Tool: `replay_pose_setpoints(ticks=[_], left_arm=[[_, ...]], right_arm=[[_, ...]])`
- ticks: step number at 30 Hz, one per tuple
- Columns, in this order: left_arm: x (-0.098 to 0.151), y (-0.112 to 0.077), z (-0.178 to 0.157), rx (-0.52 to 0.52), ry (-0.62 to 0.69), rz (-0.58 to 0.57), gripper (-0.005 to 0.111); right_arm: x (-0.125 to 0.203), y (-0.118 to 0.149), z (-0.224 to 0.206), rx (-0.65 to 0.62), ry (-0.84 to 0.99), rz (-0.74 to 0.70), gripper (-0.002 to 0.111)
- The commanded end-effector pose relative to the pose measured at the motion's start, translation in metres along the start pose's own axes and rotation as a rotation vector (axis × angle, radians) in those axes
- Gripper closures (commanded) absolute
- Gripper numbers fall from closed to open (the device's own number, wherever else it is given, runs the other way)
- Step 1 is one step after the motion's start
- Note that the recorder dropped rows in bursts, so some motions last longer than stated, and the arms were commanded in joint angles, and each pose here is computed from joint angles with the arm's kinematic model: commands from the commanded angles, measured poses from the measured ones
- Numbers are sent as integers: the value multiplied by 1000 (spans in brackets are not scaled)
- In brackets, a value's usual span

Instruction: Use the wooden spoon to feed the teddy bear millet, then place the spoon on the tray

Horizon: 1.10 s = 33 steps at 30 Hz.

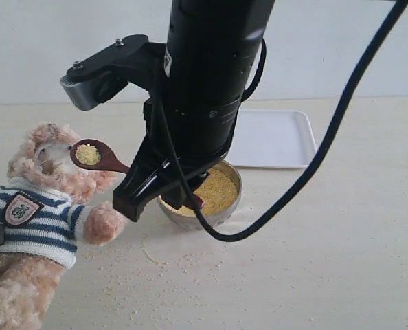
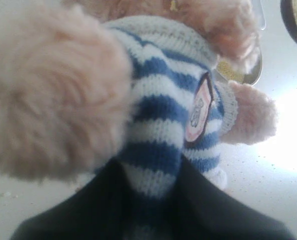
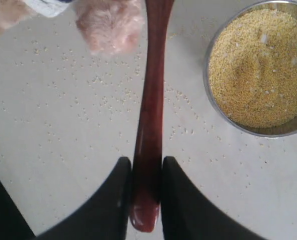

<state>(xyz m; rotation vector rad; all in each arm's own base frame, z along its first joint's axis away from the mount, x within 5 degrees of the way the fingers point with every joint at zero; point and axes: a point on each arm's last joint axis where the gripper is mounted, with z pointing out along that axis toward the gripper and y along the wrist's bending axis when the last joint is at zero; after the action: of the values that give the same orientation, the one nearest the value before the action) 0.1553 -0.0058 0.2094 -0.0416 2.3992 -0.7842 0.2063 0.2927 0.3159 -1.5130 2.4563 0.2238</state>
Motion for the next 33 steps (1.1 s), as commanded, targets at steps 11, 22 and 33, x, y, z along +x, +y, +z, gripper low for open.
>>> replay_pose_setpoints(ticks=[11,22,33], left_arm=[[0,-1,-1,8,-14,-1,102],[0,-1,-1,7,-15,-1,102],[0,-1,-1,8,-14,-1,102]], right_arm=[[-11,11,-5,47,-24,-70,94],[-43,9,8,100,-49,-123,94],[-51,11,26,267,9,-258,94]])
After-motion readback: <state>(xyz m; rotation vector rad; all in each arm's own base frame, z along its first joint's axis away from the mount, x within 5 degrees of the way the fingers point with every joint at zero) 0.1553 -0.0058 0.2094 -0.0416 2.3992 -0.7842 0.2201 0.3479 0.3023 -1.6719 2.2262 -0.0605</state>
